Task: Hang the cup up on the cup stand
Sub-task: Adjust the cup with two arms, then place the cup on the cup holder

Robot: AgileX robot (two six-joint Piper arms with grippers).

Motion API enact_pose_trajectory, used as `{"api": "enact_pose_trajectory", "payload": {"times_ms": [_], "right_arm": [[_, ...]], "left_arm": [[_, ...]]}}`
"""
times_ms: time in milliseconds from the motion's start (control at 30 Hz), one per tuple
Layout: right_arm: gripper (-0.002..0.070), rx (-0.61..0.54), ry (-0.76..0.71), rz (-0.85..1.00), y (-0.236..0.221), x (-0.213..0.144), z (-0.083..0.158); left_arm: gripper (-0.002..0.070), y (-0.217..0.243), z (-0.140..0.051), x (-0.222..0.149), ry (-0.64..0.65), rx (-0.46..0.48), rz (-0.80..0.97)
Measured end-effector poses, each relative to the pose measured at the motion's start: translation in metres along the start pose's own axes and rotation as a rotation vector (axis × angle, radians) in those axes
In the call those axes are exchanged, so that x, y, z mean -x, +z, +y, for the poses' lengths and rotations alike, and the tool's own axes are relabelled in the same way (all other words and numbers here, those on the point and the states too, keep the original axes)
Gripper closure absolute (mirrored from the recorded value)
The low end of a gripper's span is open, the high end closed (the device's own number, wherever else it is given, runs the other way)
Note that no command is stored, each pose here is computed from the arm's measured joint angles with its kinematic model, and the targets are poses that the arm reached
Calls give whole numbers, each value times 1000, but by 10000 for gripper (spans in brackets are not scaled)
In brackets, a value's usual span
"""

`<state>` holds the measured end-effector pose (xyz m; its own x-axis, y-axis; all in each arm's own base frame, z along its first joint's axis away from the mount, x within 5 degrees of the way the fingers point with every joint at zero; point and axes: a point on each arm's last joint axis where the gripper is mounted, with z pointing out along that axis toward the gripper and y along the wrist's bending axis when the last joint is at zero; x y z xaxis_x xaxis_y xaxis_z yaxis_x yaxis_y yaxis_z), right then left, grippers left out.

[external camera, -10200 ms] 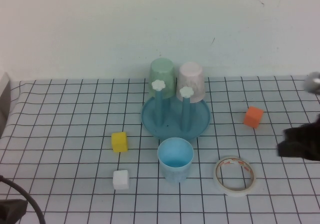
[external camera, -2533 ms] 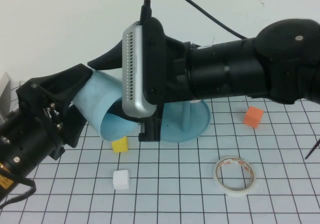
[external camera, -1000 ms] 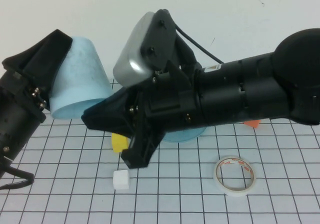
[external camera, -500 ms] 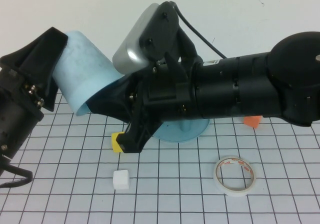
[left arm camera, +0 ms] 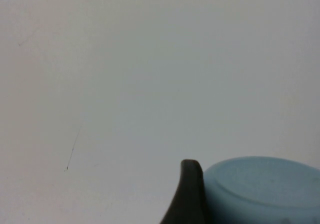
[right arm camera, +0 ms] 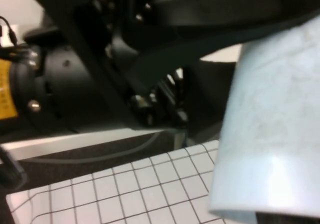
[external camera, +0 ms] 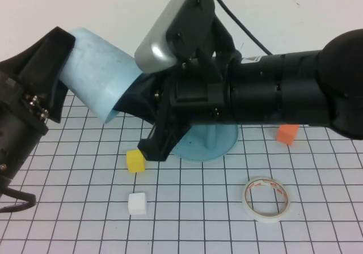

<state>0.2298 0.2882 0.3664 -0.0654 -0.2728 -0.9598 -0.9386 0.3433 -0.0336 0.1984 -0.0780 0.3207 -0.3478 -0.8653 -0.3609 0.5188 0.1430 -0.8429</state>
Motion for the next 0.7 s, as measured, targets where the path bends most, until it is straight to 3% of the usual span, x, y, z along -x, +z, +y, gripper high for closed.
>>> {"api": "enact_pose_trajectory", "payload": {"times_ms": [233, 533, 700], "right_arm": [[669, 71, -94, 88, -7, -4, 8], [669, 79, -117, 276, -27, -11, 13], [669, 43, -122, 421, -57, -10, 18]], "left_arm": [[151, 0, -1, 0, 7, -8, 2], [151, 0, -4, 1, 33, -42, -9], [151, 4, -7, 1, 181, -43, 5]]}}
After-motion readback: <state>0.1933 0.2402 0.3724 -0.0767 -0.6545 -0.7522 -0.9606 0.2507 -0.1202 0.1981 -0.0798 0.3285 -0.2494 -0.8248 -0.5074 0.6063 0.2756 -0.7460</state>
